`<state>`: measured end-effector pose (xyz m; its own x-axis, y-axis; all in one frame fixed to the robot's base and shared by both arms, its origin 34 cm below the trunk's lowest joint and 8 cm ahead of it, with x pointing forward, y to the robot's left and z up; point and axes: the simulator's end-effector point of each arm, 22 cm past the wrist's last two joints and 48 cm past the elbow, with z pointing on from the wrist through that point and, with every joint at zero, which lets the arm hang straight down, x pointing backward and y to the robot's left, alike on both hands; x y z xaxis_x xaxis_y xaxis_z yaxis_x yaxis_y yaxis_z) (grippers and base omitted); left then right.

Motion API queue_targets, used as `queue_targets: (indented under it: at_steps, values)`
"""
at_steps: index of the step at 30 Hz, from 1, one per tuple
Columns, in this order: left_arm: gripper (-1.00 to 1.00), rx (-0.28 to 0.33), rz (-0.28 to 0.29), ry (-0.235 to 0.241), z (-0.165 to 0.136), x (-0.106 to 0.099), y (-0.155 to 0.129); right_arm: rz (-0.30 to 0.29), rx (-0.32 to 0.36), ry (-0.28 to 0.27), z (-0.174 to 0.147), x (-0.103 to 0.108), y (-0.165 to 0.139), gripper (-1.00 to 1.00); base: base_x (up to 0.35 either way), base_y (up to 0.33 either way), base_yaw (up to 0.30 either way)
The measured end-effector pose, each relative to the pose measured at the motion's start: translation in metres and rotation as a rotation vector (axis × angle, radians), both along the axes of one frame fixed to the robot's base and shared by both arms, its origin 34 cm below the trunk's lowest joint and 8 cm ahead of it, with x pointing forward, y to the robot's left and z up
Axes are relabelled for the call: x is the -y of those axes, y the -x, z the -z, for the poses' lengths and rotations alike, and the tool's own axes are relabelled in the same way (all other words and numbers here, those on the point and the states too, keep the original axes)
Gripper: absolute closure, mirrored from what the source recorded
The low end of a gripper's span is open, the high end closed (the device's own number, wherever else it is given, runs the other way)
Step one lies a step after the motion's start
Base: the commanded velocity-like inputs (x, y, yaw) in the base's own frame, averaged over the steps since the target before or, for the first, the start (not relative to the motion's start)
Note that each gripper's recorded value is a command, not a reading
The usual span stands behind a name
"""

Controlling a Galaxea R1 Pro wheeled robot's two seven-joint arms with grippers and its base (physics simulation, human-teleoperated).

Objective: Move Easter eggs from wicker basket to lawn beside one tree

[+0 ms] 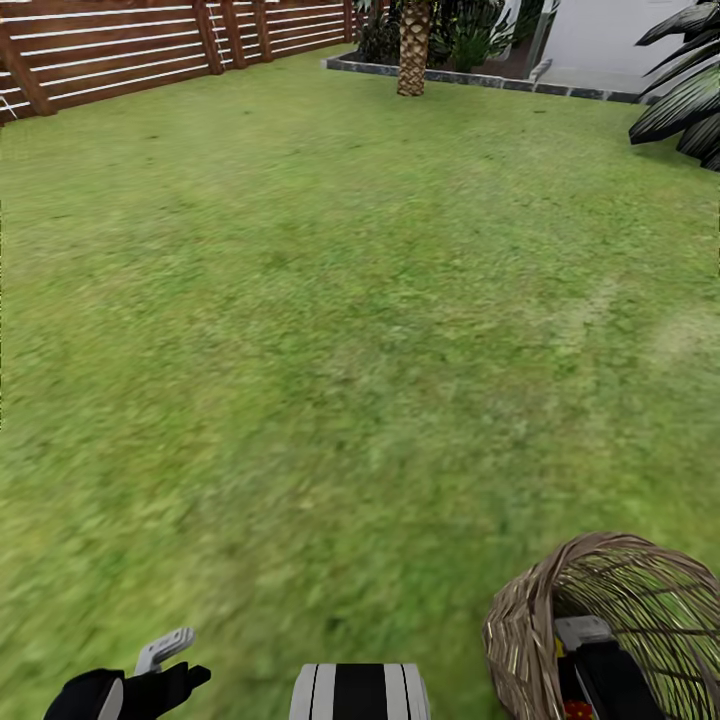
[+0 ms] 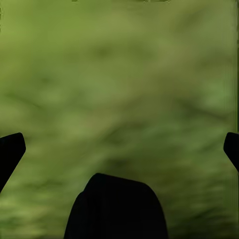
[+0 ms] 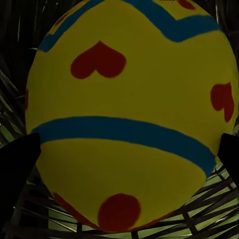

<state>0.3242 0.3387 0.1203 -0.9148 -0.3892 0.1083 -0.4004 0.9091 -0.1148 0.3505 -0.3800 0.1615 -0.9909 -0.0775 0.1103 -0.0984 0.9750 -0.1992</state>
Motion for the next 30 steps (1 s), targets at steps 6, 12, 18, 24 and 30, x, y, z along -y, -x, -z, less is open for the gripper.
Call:
queue_targets:
  at_steps: [6,12,18,24,30]
  values:
    - [-1.0,0.019,0.0,-0.001,-0.006,0.0,-0.007,0.007,0.037,-0.017,-0.006,-0.005,-0.011,1.0,-0.006,-0.005,0.0]
    - [-1.0,0.044,-0.002,0.0,-0.013,0.001,-0.016,0.009,0.05,-0.019,-0.011,-0.006,-0.014,1.0,-0.059,-0.04,0.0]
    - [-1.0,0.068,-0.002,0.0,-0.02,0.001,-0.025,0.01,0.066,-0.021,-0.017,-0.006,-0.018,1.0,-0.073,-0.035,0.0]
    - [-1.0,0.092,-0.002,0.002,-0.027,0.001,-0.033,0.011,0.088,-0.022,-0.024,-0.006,-0.025,1.0,0.0,0.0,-0.002]
    - [-1.0,0.115,-0.002,0.004,-0.034,0.002,-0.041,0.012,0.112,-0.024,-0.032,-0.007,-0.032,1.0,0.0,0.0,-0.157]
